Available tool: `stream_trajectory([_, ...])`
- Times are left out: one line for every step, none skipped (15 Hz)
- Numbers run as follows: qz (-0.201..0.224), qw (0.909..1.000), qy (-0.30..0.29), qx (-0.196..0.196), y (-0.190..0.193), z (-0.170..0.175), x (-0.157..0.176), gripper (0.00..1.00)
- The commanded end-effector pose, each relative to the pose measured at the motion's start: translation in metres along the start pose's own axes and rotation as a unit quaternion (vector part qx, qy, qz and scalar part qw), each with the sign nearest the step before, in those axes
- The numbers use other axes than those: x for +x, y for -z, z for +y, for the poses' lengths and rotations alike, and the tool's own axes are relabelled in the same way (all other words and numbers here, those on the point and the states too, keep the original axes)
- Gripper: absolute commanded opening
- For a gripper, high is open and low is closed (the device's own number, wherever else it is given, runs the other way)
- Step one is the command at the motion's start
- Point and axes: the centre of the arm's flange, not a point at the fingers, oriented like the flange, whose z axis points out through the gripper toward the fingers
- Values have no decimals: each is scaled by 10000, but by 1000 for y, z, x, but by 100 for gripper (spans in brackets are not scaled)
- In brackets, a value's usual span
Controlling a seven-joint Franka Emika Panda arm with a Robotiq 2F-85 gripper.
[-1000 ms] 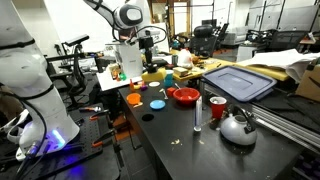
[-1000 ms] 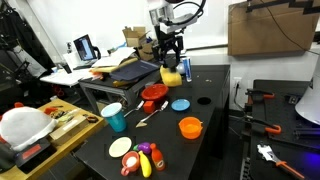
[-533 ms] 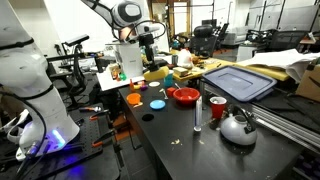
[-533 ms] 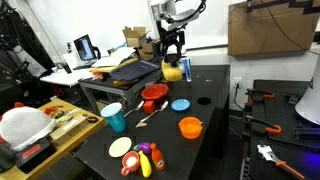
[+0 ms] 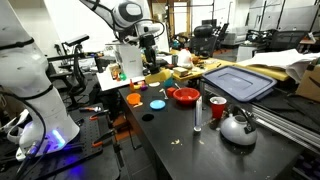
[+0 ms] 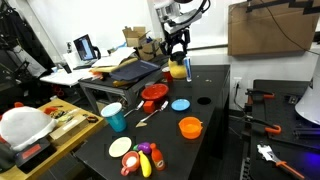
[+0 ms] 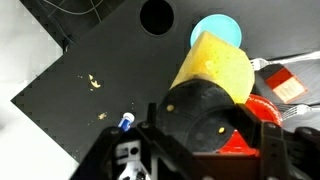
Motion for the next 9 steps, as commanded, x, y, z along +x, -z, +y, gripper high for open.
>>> stream_trajectory([-121,9984,-492,-233,-13,38,10,52])
stream_trajectory([-171,9976,-603,-277,-18,47,15,52])
stream_trajectory([-226,9967,-716,-319,-24,58,20,52])
stream_trajectory([-273,9955,-829,-365,-29,68,25,52])
stream_trajectory([-328,9943,-934,-404,-34,78,29,52])
stream_trajectory([-377,9929,-1039,-436,-38,86,32,52])
stream_trajectory([-447,9914,-1141,-454,-42,95,36,52])
stream_trajectory([-516,9898,-1244,-475,-46,104,39,52])
stream_trajectory([-586,9881,-1339,-479,-50,113,40,52])
